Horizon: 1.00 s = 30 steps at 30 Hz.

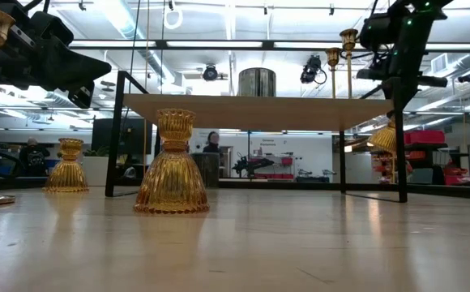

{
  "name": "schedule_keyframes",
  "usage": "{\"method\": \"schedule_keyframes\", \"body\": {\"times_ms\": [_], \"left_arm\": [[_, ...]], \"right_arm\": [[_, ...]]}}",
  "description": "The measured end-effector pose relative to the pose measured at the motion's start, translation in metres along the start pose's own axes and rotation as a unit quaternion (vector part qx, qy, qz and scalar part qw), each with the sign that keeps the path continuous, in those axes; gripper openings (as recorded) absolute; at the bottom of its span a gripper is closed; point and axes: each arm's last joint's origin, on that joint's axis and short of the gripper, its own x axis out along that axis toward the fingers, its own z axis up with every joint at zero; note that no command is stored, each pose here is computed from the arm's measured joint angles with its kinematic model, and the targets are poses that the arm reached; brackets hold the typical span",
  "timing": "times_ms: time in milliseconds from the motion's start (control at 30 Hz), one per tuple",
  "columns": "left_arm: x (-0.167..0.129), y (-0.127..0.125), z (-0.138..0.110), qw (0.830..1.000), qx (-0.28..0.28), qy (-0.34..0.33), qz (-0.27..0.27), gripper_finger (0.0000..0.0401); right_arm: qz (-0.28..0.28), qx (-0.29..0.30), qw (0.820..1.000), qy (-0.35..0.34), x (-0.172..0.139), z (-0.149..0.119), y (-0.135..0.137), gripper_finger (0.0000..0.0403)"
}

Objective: Pick & Place candle stick holders
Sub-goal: Put the top glass candle holder on the shelf

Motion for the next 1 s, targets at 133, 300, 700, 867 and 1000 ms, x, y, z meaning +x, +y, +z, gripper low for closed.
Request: {"method": "schedule_keyframes", "body": {"times_ms": [133, 300, 700, 867, 1000], "left_arm": [[0.0, 0.0, 0.0, 1.0, 0.0, 0.0, 0.0, 0.0007], [0.0, 0.0, 0.0, 1.0, 0.0, 0.0, 0.0, 0.0007], [0.0, 0.0, 0.0, 1.0, 0.0, 0.0, 0.0, 0.0007], [0.0, 0.0, 0.0, 1.0, 0.0, 0.0, 0.0, 0.0007], [0.0, 0.0, 0.0, 1.0, 0.0, 0.0, 0.0, 0.0007]], "right_arm": [[0.004, -0.007, 1.0, -0.016, -0.008, -0.001, -0.002, 0.0011], [0.015, -0.005, 0.999, -0.04, -0.02, 0.002, -0.003, 0.0011], [0.059, -0.014, 0.991, -0.119, -0.07, 0.021, 0.003, 0.0011], [0.084, -0.014, 0.984, -0.156, -0.094, 0.027, 0.006, 0.0011], [0.099, -0.014, 0.979, -0.178, -0.109, 0.03, 0.007, 0.0011]]}}
